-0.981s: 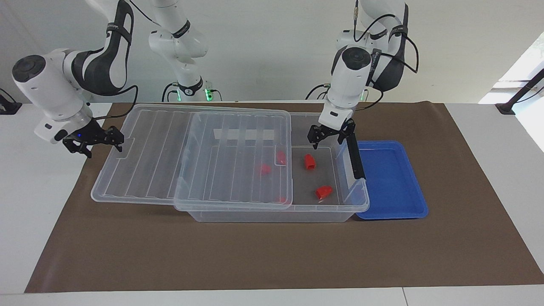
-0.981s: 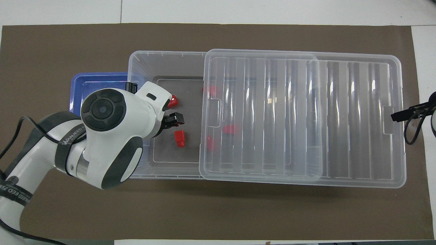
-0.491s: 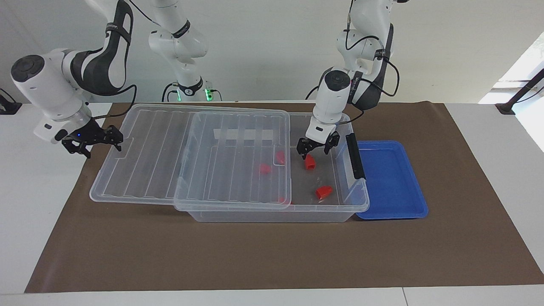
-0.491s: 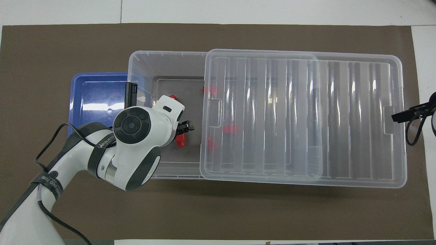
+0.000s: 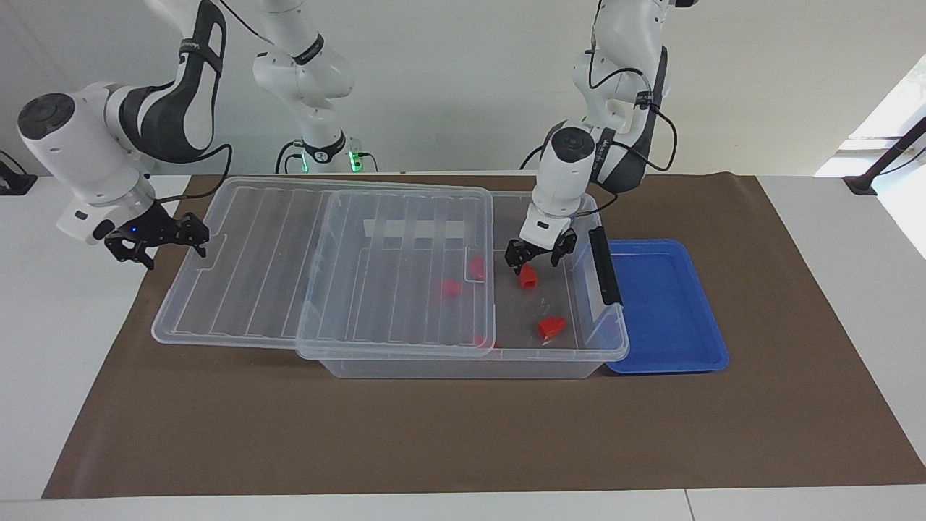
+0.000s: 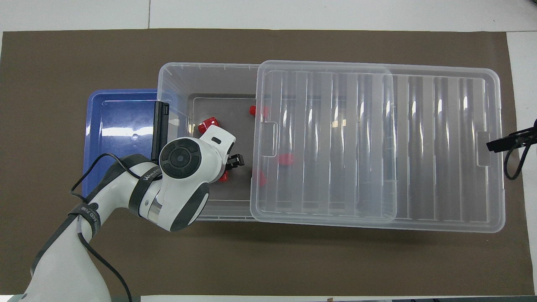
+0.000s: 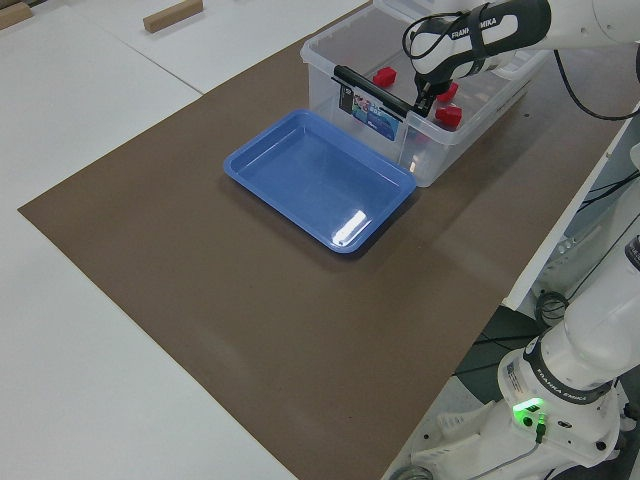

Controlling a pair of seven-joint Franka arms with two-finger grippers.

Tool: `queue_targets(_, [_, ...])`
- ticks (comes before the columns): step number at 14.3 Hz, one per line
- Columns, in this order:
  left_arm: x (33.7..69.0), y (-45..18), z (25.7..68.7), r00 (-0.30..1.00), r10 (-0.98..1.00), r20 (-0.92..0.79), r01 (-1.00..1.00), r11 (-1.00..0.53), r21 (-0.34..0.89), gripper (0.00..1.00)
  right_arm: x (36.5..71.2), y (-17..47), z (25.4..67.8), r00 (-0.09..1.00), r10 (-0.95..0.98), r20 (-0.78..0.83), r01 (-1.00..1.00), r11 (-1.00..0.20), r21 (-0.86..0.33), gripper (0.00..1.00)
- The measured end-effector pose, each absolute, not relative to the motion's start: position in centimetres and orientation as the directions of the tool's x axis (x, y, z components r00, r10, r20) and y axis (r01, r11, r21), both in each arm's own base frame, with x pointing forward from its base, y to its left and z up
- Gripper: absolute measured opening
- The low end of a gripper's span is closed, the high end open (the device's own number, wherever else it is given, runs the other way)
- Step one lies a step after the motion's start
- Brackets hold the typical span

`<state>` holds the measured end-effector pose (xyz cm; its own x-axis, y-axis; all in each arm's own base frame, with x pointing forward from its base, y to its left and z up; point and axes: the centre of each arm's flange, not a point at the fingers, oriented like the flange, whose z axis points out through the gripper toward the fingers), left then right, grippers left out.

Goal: Place red block in blue tray from box
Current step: 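Grasp a red block with the left gripper and lift it, then carry the red block over the blue tray and release it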

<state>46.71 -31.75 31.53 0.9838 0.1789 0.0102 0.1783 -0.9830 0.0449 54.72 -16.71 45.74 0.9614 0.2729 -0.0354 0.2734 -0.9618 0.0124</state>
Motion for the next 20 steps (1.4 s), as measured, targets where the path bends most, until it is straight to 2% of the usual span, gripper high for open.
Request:
queue_targets(4, [46.6,-31.9,31.3,0.978,0.208,0.005,0.208,-0.977,0.042,0.43,54.7,-16.8,45.8,0.962,0.271,-0.034,0.272,-0.962,0.013,1.0])
queue_targets(5, [46.5,-32.0,31.3,0.978,0.209,0.004,0.208,-0.977,0.041,0.34,54.7,-16.8,45.8,0.962,0.271,-0.033,0.272,-0.962,0.014,1.0])
queue_targets(8, [46.1,-32.0,32.6,0.978,0.207,-0.006,0.207,-0.978,0.028,0.34,55.2,-16.5,47.0,0.961,0.274,-0.032,0.274,-0.962,0.015,1.0])
queue_targets(14, [44.7,-29.8,41.7,0.975,0.221,-0.007,0.221,-0.975,0.007,0.34,57.2,-13.3,50.4,0.967,0.252,-0.045,0.253,-0.967,0.01,1.0])
queue_targets(20, [44.1,-23.6,49.3,0.985,0.172,-0.006,0.172,-0.985,-0.006,0.34,57.9,-6.3,57.6,0.983,0.157,-0.091,0.158,-0.987,0.002,1.0])
